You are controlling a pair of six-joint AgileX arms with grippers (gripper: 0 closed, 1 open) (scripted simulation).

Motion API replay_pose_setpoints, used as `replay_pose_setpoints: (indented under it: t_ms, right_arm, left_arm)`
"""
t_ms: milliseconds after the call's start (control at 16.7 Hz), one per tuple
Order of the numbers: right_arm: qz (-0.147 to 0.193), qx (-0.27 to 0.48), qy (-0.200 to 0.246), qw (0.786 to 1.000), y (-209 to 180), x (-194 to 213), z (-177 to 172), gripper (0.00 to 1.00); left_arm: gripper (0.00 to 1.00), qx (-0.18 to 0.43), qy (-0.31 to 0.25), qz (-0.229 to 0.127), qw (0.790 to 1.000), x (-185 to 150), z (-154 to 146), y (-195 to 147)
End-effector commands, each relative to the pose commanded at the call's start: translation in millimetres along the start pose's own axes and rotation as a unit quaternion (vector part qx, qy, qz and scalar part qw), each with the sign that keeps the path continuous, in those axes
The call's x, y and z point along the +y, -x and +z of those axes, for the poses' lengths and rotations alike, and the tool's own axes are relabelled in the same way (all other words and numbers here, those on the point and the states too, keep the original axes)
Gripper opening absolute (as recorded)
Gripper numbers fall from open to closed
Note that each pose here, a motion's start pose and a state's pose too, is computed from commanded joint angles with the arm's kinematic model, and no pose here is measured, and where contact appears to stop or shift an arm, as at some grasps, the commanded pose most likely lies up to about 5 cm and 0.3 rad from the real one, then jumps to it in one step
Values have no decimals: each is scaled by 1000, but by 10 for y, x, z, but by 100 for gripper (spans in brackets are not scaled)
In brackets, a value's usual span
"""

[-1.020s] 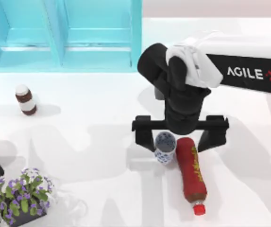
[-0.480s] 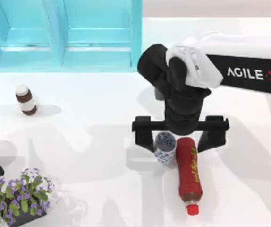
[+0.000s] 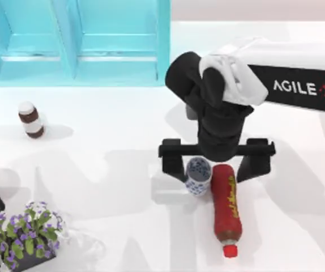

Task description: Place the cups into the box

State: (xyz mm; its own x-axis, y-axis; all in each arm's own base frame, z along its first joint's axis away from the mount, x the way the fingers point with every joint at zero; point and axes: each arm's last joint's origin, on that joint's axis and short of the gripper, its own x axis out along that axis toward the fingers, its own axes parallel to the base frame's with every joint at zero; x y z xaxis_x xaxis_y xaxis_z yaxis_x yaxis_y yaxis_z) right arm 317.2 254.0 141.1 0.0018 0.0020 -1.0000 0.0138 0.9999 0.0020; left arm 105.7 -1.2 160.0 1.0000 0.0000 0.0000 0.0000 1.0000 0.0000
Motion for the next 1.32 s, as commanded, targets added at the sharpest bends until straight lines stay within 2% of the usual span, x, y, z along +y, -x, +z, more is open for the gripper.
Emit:
replay_pose_setpoints:
  t_ms: [120,480,960,1080,1320]
  right_arm:
    - [1,-1,-3,1000,142,-138,44,0]
    - [1,-2,0,1000,923,-892,15,0]
    - [1,-3,0,1000,1012,-1075,52,0]
    - [1,-1,-1,1000,1044,-1298,162,0]
    - [-1,2,-3,1000,1145,-2055,382,0]
  left_arm:
    - [100,0,0,0,1000,0,0,0]
    - [100,0,0,0,1000,0,0,0]
    - [100,0,0,0,1000,0,0,0]
    - [100,0,0,0,1000,0,0,0]
    - [100,0,0,0,1000,0,0,0]
